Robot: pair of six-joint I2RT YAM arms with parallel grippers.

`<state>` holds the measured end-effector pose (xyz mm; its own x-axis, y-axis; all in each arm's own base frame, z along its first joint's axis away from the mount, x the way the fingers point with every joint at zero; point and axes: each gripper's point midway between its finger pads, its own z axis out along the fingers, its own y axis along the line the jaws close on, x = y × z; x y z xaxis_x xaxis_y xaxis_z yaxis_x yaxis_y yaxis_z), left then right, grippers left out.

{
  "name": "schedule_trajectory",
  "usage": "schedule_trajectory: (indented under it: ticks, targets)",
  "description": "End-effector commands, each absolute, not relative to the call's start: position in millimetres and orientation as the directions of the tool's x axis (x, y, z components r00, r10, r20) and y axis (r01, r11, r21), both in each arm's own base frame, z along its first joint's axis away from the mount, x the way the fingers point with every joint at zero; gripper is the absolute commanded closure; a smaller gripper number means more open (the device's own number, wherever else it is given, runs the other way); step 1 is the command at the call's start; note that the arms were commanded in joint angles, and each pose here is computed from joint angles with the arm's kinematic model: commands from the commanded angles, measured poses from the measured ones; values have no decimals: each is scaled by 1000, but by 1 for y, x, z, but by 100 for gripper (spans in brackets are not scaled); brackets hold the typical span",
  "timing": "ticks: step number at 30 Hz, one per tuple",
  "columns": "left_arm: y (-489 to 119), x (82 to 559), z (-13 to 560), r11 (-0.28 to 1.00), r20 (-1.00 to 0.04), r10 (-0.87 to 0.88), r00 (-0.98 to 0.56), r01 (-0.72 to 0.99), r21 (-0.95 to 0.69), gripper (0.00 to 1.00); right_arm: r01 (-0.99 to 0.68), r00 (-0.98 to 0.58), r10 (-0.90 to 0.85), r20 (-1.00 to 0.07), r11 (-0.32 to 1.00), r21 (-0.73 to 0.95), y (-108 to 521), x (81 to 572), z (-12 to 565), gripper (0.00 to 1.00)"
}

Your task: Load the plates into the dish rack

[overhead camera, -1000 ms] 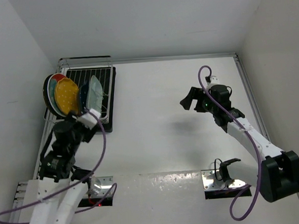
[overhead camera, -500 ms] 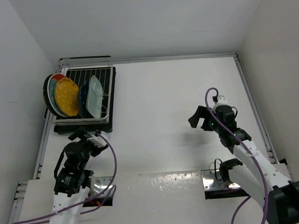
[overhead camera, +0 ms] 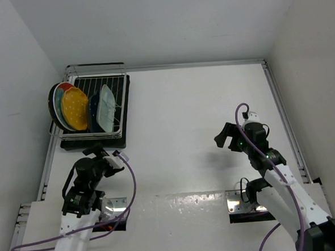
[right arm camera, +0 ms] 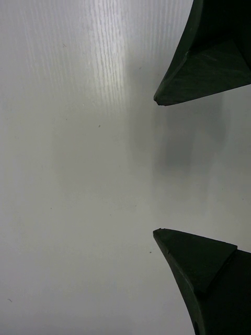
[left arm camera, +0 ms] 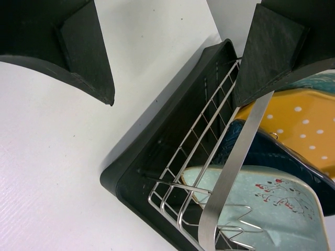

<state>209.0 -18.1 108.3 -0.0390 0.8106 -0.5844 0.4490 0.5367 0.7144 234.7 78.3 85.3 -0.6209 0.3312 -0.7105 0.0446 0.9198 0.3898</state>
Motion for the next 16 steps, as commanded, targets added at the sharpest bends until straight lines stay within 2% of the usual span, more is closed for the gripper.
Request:
schedule_trajectory:
  ticks: [1, 16]
  targets:
    - [-23, 212, 115, 529, -589, 808, 4, 437, 727, 0, 57, -604, 349, -716, 916, 398, 77, 233, 92, 0]
    - [-25, 212, 119, 514, -584, 811, 36, 433, 741, 0, 101, -578, 378, -723, 913, 396, 66, 217, 96, 0]
